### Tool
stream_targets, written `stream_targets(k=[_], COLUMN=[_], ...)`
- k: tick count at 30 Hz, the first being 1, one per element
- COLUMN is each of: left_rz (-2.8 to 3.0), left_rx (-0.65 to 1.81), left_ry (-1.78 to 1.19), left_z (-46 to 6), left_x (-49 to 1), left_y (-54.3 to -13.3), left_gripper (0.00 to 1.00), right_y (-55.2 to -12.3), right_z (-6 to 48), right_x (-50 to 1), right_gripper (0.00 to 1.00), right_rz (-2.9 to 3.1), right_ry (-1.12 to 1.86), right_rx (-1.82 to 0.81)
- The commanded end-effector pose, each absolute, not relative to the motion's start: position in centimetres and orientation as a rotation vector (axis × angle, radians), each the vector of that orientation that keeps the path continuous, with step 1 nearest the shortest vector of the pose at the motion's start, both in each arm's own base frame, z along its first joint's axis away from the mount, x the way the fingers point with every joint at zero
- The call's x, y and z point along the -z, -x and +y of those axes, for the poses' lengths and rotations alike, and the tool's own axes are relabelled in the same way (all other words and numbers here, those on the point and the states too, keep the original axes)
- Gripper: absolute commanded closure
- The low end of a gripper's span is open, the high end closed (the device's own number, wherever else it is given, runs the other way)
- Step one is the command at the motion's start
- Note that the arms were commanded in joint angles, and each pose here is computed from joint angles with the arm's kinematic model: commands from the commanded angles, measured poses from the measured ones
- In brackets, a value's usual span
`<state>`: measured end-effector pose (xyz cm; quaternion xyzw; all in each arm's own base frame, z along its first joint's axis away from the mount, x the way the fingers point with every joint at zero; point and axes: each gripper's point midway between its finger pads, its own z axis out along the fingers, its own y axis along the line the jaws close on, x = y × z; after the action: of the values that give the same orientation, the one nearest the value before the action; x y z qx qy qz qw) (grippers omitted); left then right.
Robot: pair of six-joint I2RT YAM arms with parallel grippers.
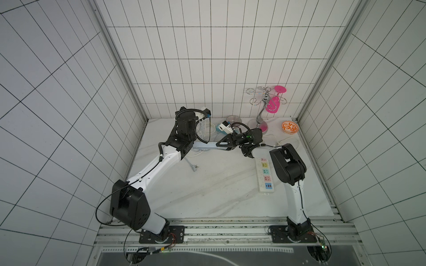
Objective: Wrap the cord around the power strip
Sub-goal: Wrap the power cord around the power strip.
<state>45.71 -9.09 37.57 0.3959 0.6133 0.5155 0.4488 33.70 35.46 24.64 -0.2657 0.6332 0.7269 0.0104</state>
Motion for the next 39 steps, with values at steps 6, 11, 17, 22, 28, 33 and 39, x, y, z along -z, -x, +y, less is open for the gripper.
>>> stream_targets(k=[6, 11, 17, 22, 28, 33, 39], left_rz=[1.507, 1.511, 1.524, 1.514, 1.508, 1.530, 1.477], left_rx=[-1.139, -1.090, -1.039, -0.933, -0.790, -0.604, -0.405], left_ry=[-0.948, -0.989, -1.047, -1.132, -1.172, -1.163, -1.083], left_z=[-9.9, -10.5, -11.7, -15.4, -19.6, -22.4, -24.4], left_x=[-40.9, -40.0, -38.9, -37.6, -36.6, -35.5, -36.1], left_y=[-41.7, -40.3, -39.2, -37.0, -34.6, -33.3, -32.5], left_gripper=[1.00, 1.00, 1.00, 1.00, 1.00, 1.00, 1.00], right_y=[-34.8, -36.5, -37.7, -39.0, -39.9, -39.8, -37.0], right_z=[33.6, 31.2, 28.4, 27.7, 26.9, 26.2, 25.5], right_x=[-28.6, -29.1, -30.1, -31.0, -32.6, -36.2, -41.6], right_gripper=[1.00, 1.00, 1.00, 1.00, 1.00, 1.00, 1.00], right_rz=[1.767, 1.777, 1.772, 1.756, 1.711, 1.599, 1.366], right_ry=[1.189, 1.121, 1.062, 1.053, 1.066, 1.075, 1.086], right_rx=[-1.991, -1.951, -1.898, -1.866, -1.814, -1.773, -1.728])
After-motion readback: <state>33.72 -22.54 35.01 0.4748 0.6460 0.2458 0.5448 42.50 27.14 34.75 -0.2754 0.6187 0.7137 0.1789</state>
